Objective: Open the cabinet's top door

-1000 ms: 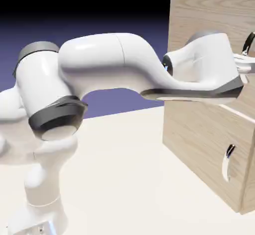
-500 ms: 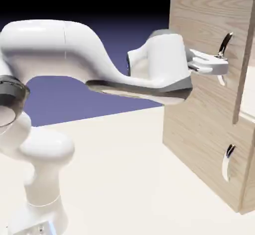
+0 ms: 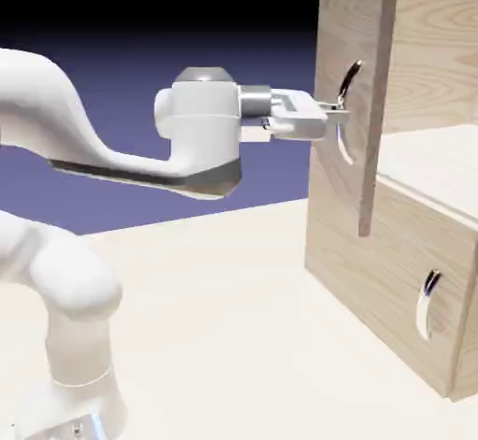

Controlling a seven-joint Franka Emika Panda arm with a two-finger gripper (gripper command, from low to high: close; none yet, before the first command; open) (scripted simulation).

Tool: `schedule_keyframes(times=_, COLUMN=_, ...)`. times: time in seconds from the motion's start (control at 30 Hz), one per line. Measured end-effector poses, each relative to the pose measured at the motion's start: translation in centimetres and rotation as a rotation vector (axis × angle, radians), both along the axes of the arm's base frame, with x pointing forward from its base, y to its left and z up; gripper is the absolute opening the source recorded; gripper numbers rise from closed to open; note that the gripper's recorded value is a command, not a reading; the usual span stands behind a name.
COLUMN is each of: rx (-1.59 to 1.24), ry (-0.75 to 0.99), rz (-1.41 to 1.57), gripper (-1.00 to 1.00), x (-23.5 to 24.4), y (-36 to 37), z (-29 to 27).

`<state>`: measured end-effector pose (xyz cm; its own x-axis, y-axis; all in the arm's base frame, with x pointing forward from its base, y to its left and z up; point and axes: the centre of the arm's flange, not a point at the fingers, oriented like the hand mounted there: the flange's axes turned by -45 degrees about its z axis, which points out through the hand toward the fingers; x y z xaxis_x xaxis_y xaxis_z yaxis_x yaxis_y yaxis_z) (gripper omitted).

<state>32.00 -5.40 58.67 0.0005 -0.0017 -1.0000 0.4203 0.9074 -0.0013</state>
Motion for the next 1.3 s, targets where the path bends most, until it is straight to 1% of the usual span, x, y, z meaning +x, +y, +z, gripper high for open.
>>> schedule_keyframes(times=0.27, rx=0.0, ry=0.0, rz=-0.137, gripper=-1.0, x=-5.0, y=5.1, z=0.0)
schedule_keyframes(times=0.63, rx=0.001, ry=0.0, rz=-0.321, gripper=-1.0, x=-10.6, y=12.8, z=0.0)
schedule_keyframes(times=0.97, rx=0.002, ry=0.0, rz=-0.501, gripper=-1.0, x=-14.6, y=21.3, z=0.0)
schedule_keyframes(times=1.3, rx=0.002, ry=0.0, rz=-0.72, gripper=-1.0, x=-17.4, y=32.3, z=0.0)
